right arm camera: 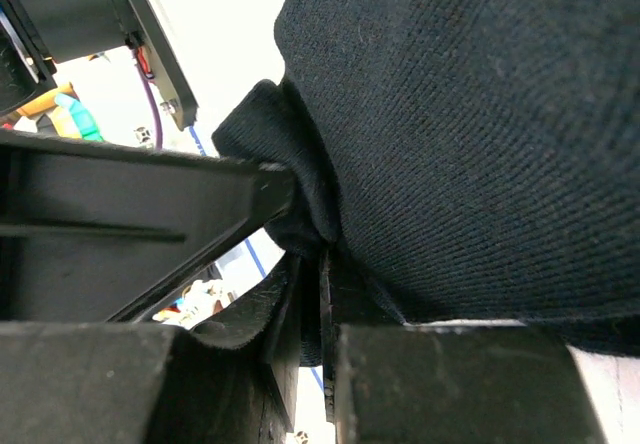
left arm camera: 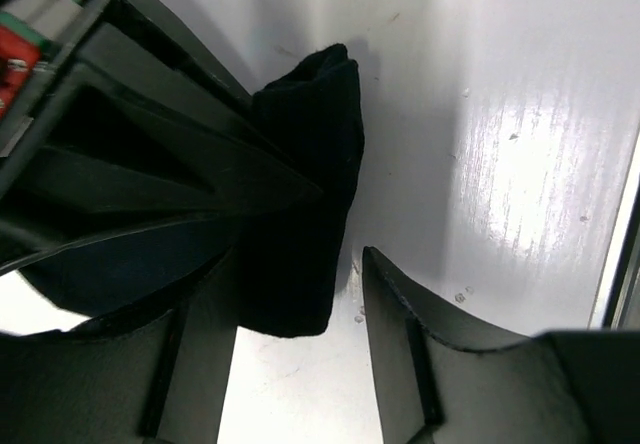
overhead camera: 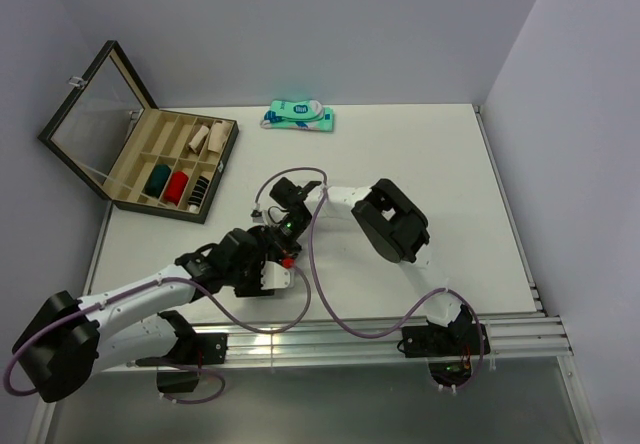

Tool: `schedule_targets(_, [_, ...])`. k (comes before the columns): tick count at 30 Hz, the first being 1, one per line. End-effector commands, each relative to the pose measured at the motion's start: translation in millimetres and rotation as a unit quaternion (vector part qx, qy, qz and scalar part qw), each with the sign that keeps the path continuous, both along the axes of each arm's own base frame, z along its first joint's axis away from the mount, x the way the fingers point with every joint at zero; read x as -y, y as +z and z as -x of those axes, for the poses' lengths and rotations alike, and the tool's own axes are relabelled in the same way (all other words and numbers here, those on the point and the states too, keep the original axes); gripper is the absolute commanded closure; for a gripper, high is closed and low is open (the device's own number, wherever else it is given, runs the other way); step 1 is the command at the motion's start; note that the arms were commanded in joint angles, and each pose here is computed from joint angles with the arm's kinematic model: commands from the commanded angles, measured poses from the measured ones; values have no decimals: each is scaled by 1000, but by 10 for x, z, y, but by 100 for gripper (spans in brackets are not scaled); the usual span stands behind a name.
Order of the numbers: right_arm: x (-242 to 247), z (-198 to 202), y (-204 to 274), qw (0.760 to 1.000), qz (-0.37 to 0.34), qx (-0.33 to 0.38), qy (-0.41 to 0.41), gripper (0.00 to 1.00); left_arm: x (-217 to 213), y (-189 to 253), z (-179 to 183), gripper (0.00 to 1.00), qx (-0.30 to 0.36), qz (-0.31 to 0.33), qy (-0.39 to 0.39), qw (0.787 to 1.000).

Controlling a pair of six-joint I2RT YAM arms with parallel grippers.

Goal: Roll the socks
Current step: Roll the sock at the center of the board.

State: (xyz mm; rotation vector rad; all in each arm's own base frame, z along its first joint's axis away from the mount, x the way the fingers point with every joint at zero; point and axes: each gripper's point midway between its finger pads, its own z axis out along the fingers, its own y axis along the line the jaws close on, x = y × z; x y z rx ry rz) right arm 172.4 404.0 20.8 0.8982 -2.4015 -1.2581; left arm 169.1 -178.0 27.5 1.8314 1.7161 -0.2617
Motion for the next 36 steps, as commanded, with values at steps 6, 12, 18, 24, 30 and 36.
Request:
schedule_targets(6, [307,40,-340,997,69,29,-16,78,58,-113,-44,72,-17,-7,14,1000])
schedule_targets(12, [334,5,-176,995,51,61,-65,69,70,-130,36,97,-46,-6,12,999])
schedule_targets(18, [560,-123,-94,980,49,96,-169,66,67,-75,174,100,-95,8,-20,995])
schedule_targets(24, [901,-280,6,947,41,143,-285,60,14,-22,167,100,-149,22,-37,988])
schedule_targets(30, [1127,-489,302,903,16,256,-344,60,-7,8,84,100,-199,29,-41,979])
schedule_targets(36, [1171,-513,856,850,-71,369,-370,57,-44,152,176,100,-319,57,-62,944])
